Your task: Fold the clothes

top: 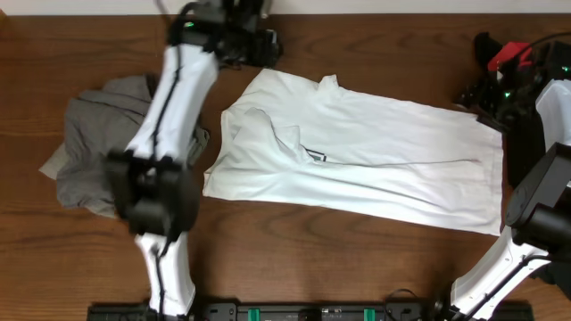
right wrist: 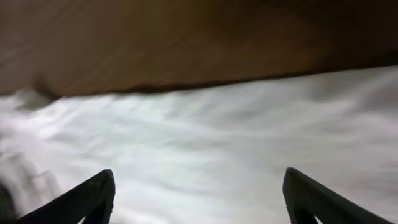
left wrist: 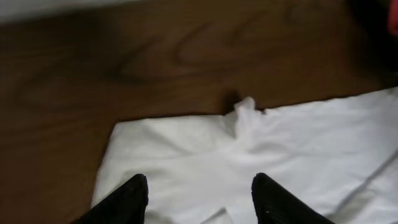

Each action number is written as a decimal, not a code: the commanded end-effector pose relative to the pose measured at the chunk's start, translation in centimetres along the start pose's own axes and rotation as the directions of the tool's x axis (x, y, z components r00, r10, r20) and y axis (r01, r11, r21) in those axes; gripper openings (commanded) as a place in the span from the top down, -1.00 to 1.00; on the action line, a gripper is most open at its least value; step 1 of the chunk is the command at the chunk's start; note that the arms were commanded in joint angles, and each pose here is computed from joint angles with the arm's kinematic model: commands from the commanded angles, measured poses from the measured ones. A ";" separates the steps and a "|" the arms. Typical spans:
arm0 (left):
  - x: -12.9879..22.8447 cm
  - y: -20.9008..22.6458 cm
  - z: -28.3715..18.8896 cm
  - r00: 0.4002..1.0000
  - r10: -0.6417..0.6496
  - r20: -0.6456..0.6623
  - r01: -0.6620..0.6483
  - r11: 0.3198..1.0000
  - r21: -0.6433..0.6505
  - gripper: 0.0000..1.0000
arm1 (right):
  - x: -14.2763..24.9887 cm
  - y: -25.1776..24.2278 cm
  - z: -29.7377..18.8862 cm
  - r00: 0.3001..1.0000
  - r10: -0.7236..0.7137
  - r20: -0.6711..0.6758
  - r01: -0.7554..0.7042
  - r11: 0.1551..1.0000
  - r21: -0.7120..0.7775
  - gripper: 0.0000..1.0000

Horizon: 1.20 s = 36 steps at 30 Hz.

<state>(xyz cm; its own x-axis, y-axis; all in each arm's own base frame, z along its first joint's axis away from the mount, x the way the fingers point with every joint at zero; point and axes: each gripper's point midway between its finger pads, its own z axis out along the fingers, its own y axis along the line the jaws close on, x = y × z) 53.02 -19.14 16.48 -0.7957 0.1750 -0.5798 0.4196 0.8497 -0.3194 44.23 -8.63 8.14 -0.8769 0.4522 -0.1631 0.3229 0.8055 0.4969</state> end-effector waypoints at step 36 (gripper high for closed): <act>7.0 4.6 8.2 0.964 0.068 -0.257 -0.110 0.982 -0.155 0.88 | 6.2 13.3 -17.2 0.906 -0.338 0.256 0.355 0.935 -0.023 -0.72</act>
<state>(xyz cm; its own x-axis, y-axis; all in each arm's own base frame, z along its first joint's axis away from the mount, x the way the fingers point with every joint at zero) 52.83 -18.28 1.00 -0.8694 0.3509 -0.3478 0.4265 0.8884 -0.1699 37.21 -1.45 27.28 -0.8288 0.2536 -0.4988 -0.0011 0.8907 0.4547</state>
